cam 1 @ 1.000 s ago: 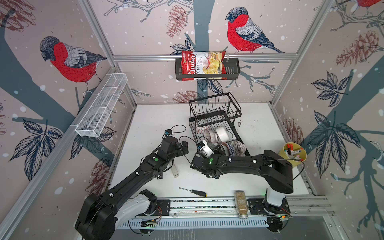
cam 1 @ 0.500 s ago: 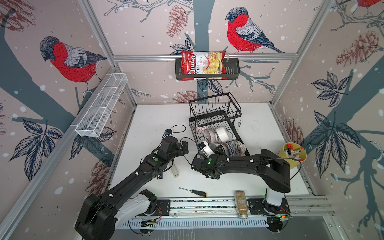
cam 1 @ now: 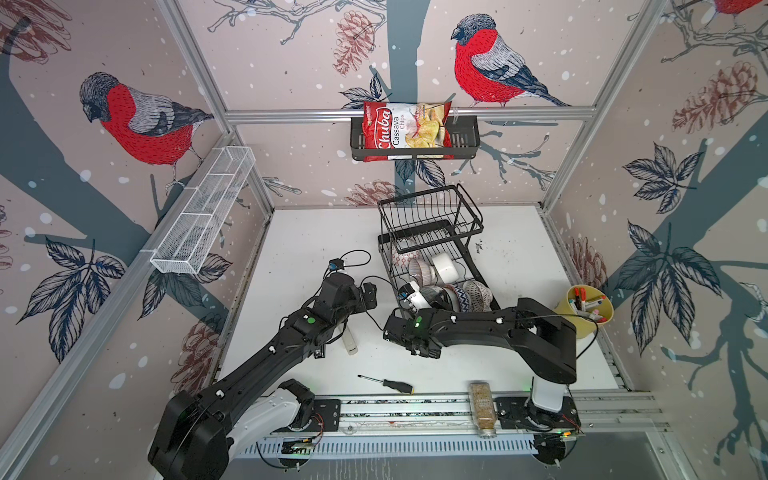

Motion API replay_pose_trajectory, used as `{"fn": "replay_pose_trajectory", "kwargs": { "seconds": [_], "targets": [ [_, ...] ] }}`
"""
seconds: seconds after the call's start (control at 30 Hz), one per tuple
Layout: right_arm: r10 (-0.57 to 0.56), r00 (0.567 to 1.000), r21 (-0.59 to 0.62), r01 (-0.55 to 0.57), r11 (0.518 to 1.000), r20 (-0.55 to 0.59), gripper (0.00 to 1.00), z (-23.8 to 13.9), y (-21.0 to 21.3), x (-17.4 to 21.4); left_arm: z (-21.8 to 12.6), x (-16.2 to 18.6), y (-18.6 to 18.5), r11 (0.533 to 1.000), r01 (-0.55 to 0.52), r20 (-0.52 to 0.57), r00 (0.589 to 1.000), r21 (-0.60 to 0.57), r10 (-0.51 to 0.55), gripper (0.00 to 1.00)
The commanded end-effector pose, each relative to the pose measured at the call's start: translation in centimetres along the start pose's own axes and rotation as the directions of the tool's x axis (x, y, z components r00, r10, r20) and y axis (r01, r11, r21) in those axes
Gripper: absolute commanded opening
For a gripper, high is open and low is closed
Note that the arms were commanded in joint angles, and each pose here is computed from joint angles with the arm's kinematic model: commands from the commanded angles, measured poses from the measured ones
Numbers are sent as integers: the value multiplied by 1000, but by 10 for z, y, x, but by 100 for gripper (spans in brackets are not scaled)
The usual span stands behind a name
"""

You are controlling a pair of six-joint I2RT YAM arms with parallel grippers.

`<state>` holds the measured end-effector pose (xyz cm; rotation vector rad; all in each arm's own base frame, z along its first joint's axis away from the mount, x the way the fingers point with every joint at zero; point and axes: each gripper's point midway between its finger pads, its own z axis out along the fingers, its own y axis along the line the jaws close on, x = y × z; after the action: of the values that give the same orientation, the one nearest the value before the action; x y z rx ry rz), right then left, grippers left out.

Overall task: Load the bowls into the dish rack
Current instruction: 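Lower the green-patterned bowl on edge into the lower rack with the right gripper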

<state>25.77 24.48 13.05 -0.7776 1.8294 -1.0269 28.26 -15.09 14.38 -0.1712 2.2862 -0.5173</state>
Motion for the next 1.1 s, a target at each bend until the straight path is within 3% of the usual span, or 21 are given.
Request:
{"fn": "replay_pose_trajectory", "kwargs": {
  "seconds": [0.0, 0.37, 0.63, 1.07],
  "targets": [
    [-29, 999, 117, 25, 993, 31, 0, 1, -20, -2, -1, -7, -5, 1000, -6, 30, 1000, 21, 5, 96],
    [-58, 998, 121, 55, 991, 20, 0, 2, -13, 3, 0, -6, -5, 1000, -6, 28, 1000, 25, 6, 96],
    [-28, 999, -81, 31, 996, 45, 0, -2, 17, -2, -1, -5, -3, 1000, -6, 29, 1000, 21, 6, 96],
    [-83, 996, 11, 83, 997, 31, 0, 3, 10, 3, -1, -5, -3, 1000, -7, 27, 1000, 19, 6, 96]
  ]
}}
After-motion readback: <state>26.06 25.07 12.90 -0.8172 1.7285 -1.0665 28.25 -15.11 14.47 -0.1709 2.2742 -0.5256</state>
